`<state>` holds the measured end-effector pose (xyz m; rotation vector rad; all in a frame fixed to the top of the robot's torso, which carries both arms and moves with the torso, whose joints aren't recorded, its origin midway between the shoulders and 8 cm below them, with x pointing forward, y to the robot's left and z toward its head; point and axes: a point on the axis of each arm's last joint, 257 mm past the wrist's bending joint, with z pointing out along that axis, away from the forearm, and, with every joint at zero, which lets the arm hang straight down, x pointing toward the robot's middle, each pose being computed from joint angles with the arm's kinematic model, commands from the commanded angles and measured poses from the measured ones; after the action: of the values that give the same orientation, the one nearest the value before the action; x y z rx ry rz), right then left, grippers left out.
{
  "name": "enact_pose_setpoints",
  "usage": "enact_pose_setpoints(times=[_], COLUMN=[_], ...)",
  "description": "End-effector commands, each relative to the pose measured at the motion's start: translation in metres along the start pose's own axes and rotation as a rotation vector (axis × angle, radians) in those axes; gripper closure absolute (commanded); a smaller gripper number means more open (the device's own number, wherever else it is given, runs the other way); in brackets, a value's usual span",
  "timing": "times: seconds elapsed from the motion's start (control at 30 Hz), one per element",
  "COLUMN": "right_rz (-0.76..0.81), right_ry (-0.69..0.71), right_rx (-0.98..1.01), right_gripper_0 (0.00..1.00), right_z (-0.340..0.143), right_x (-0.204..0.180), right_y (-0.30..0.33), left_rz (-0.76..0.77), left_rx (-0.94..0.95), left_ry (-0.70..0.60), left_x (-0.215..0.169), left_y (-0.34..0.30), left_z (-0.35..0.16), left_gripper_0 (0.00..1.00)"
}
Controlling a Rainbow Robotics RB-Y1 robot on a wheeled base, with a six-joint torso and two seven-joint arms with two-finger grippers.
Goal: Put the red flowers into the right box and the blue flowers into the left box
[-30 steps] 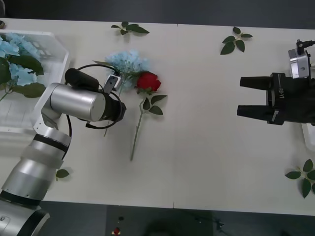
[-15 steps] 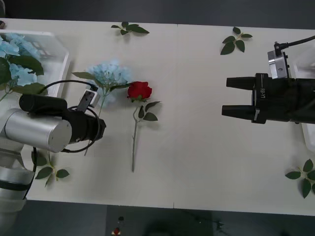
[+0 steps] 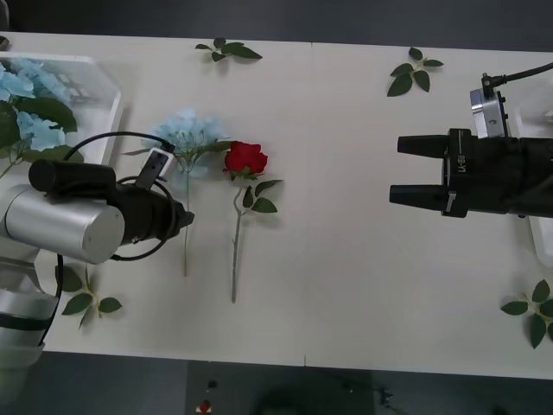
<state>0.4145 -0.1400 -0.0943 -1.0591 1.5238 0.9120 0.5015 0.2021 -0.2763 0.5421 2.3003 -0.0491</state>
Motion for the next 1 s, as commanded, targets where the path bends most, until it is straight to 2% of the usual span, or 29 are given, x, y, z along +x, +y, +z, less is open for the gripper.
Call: enact_pose_setpoints(times=[0.03,0.6,0.67,0.73,0.77,0.83,0.87,0.9,1.0], right_rz=[-0.039,-0.039,-0.039,-0.039,-0.039,-0.039,-0.039,-0.039,-0.039], right_ry=[0.011,0.011,0.011,0.011,0.011,0.011,0.011,0.011,0.011], right_rx=[-0.006,-0.006,-0.006,-0.006,-0.006,-0.006,-0.006,-0.006,-0.006], right_gripper_0=[0.0,0.0,0.0,0.0,0.0,0.0,0.0,0.0,0.0], right_z=[-0.003,-0.003,-0.003,-0.003,-0.003,-0.003,-0.003,-0.003,-0.003], right_x=[-0.01,-0.01,-0.01,-0.01,-0.01,-0.01,-0.01,-0.01,-0.01], right_y=[0.003,0.003,0.003,0.003,0.003,0.003,0.003,0.003,0.003], left_rz=[-0.011,-0.057,-0.048,-0.036,-0.034,-0.02,-0.019,-0.015,0.0], left_rx=[-0.011,-0.057,-0.065,-0.073,-0.074,-0.079,-0.081,-0.081,-0.077], left_ry=[-0.045,-0.104,-0.114,-0.13,-0.133,-0.152,-0.157,-0.169,-0.191], left_x=[-0.041,-0.064,-0.066,-0.068,-0.069,-0.073,-0.073,-0.076,-0.083], left_y=[0.009,0.02,0.02,0.02,0.019,0.017,0.017,0.015,0.009], left_z=[0.003,0.054,0.058,0.063,0.065,0.07,0.071,0.072,0.074], left_gripper_0=[0.04,0.06,0.19,0.42,0.47,0.74,0.82,0.98,1.0])
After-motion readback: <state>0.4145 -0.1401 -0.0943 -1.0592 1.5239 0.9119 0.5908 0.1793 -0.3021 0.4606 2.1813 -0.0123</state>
